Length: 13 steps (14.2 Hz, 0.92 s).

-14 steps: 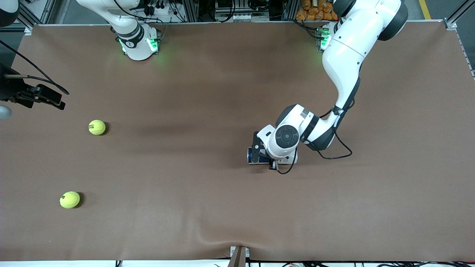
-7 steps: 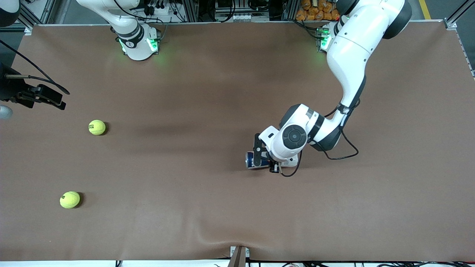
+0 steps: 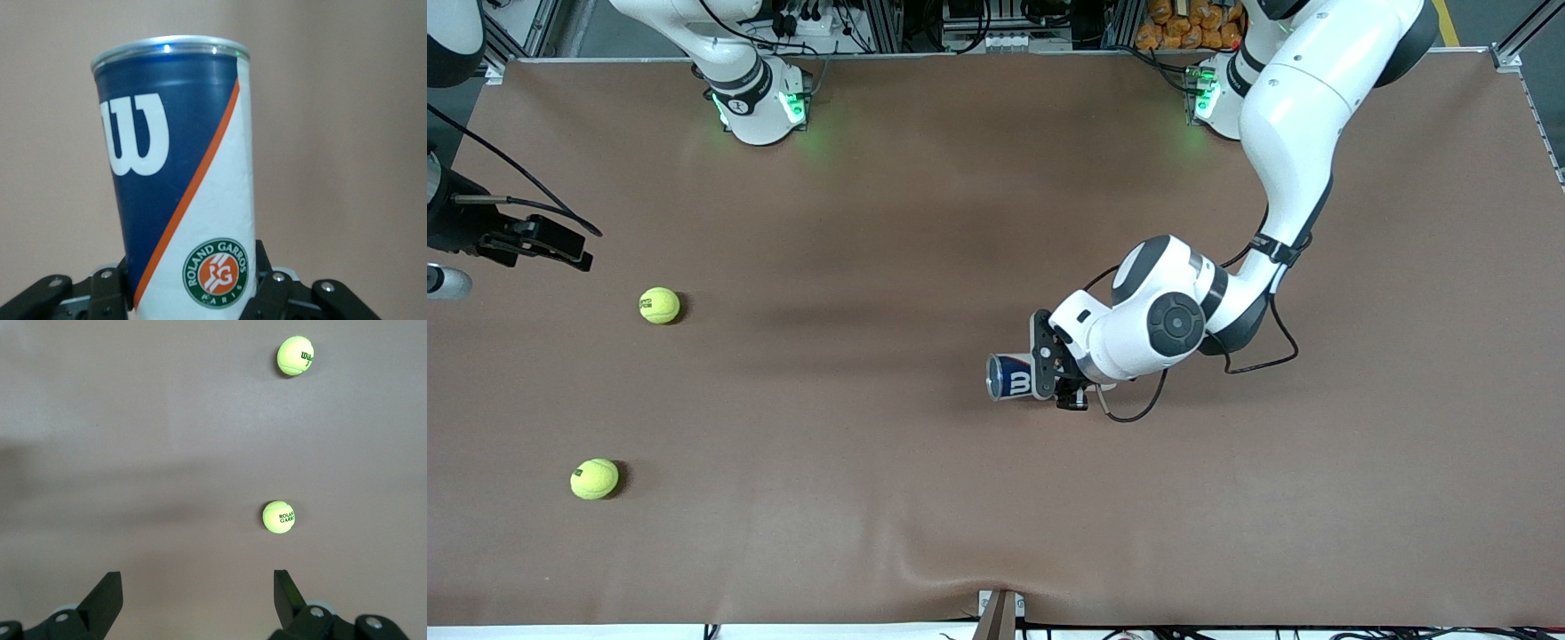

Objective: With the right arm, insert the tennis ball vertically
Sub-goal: 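Carry the can with the left gripper while the right gripper grasps a ball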

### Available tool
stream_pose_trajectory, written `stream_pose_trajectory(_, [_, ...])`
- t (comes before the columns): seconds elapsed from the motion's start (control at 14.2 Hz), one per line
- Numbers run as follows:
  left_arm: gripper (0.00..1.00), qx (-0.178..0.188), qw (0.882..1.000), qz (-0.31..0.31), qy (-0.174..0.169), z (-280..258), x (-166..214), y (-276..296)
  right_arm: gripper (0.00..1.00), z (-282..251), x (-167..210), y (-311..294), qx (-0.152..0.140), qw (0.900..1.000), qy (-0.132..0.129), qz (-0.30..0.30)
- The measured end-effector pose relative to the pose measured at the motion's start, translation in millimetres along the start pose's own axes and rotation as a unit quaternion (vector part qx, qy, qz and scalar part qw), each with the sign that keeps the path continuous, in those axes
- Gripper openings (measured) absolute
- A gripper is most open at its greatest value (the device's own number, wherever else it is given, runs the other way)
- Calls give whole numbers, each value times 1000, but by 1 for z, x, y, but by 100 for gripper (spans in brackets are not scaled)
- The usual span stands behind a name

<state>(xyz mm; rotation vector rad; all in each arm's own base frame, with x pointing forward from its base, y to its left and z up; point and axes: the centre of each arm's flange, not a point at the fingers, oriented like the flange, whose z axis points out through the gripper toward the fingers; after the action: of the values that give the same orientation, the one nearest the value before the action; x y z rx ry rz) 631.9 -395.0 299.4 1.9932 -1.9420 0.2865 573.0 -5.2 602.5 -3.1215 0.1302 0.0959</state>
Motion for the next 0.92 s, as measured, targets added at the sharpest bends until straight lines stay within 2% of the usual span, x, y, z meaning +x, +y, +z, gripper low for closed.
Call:
stream_pose_trajectory(0.21, [64, 10, 997, 18, 71, -14, 6, -7, 100, 22, 12, 3, -1, 1000, -19, 3])
stream_pose_trajectory(0.42, [64, 13, 989, 36, 139, -15, 2, -15, 100, 61, 32, 6, -2, 999, -46, 6])
stream_pose_trajectory(0.56, [65, 11, 977, 48, 206, -16, -5, -20, 100, 87, 41, 6, -3, 998, -70, 7])
stream_pose_trajectory(0.7, [65, 13, 960, 59, 273, -8, -19, -27, 100, 120, 51, 8, -4, 995, -99, 9])
stream_pose_trajectory(0.92, [64, 20, 937, 58, 345, 25, -43, -33, 100, 164, 63, 13, -6, 991, -134, 14])
